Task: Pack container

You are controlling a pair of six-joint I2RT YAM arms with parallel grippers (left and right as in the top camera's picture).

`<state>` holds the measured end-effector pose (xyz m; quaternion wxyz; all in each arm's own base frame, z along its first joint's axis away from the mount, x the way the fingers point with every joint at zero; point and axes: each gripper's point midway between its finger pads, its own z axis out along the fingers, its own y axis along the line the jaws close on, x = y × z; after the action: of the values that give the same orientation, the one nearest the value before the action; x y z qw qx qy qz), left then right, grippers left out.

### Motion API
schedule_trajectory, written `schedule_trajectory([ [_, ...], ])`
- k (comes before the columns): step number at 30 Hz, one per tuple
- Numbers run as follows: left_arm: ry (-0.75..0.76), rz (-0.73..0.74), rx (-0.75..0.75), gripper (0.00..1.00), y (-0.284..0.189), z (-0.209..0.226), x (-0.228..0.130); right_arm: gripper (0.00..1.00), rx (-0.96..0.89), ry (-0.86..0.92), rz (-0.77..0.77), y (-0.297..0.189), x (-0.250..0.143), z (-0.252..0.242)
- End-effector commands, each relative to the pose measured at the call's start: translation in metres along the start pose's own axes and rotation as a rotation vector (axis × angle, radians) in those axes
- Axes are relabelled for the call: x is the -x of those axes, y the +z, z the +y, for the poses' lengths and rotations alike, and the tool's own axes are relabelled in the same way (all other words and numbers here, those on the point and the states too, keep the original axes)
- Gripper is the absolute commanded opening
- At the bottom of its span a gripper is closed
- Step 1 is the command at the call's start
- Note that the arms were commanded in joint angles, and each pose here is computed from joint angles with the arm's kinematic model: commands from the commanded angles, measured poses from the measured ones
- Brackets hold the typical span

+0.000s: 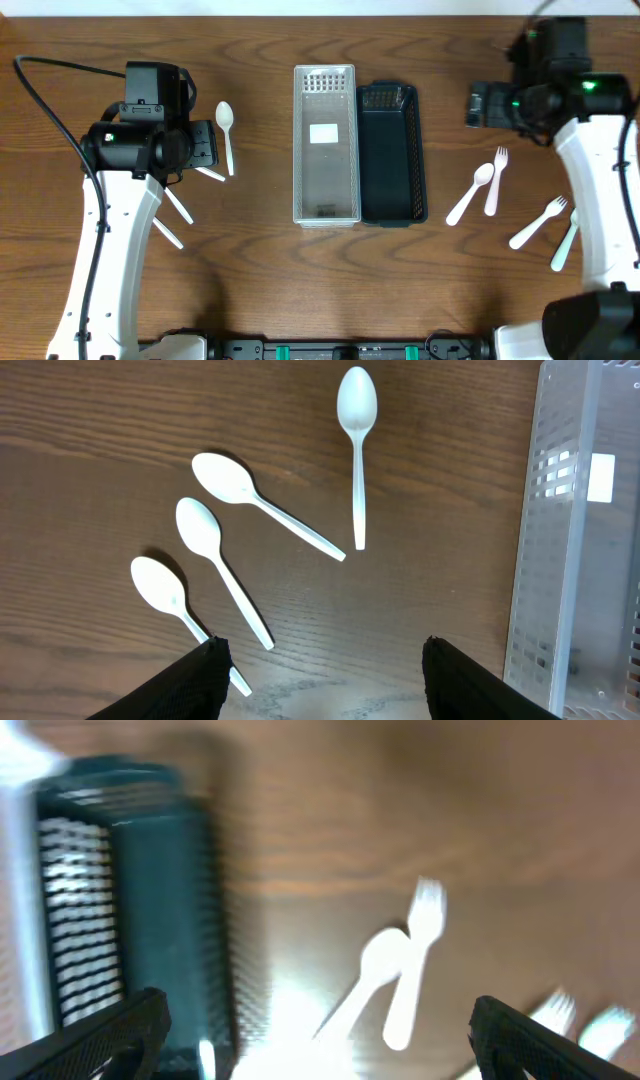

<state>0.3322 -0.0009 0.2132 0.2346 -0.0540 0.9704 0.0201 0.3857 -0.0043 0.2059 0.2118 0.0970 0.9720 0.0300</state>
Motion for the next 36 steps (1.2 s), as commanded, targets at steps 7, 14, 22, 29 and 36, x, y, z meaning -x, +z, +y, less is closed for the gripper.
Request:
schedule_trajectory([
  [7, 0.002, -0.020, 0.009, 0.64, -0.006, 0.003, 0.005, 0.99, -0.117, 0.250, 0.237, 0.107, -0.064, -0.022],
  [14, -0.025, -0.024, 0.009, 0.64, -0.006, 0.003, 0.006, 0.99, -0.154, 0.281, 0.370, 0.152, -0.106, -0.020],
  [22, -0.025, -0.024, 0.009, 0.64, -0.006, 0.003, 0.006, 0.99, -0.160, 0.264, 0.396, 0.166, -0.113, -0.021],
  [29, -0.025, -0.023, 0.009, 0.64, -0.006, 0.003, 0.006, 0.99, -0.156, 0.245, 0.410, 0.185, -0.131, -0.023],
  [36, -0.025, -0.024, 0.009, 0.64, -0.006, 0.002, 0.006, 0.98, -0.156, 0.245, 0.411, 0.188, -0.136, -0.024],
])
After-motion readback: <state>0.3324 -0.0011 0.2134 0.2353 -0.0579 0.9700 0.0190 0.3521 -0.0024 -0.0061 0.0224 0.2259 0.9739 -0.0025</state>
